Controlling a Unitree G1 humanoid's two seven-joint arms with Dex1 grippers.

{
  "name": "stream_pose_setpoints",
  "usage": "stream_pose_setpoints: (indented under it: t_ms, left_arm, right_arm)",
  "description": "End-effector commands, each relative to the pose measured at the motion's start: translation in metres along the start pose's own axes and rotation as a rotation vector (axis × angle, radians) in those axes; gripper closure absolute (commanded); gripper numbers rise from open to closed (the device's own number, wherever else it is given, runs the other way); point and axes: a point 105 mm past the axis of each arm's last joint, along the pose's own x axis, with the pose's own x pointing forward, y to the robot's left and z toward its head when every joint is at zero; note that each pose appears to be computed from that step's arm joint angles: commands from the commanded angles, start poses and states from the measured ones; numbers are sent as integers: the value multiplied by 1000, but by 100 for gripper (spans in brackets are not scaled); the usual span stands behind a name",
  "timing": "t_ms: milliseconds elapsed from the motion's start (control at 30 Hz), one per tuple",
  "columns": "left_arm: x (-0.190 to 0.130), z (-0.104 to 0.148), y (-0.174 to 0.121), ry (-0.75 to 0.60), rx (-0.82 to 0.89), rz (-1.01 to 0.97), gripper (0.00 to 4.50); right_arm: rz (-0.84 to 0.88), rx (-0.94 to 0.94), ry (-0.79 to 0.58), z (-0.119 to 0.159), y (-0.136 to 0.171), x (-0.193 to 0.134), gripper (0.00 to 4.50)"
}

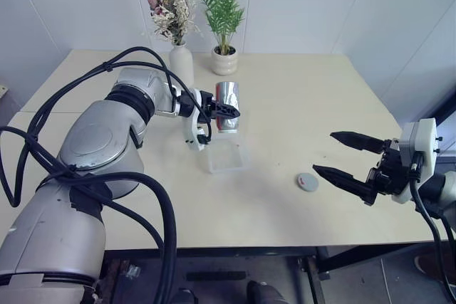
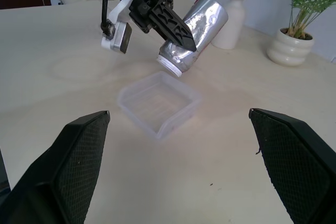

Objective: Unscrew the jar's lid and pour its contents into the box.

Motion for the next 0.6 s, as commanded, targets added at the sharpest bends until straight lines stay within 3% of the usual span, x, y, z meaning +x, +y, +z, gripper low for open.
stream_pose_setpoints:
  t_ms: [33,600]
  left_arm:
    - [-3,-17,16,18,86,49,236]
    - [-5,-18,29,-61,373,166,236]
  right_arm:
    - [7,-48,-7,10,-1,-1,2]
    - [20,-54,4,9,-6,1,2]
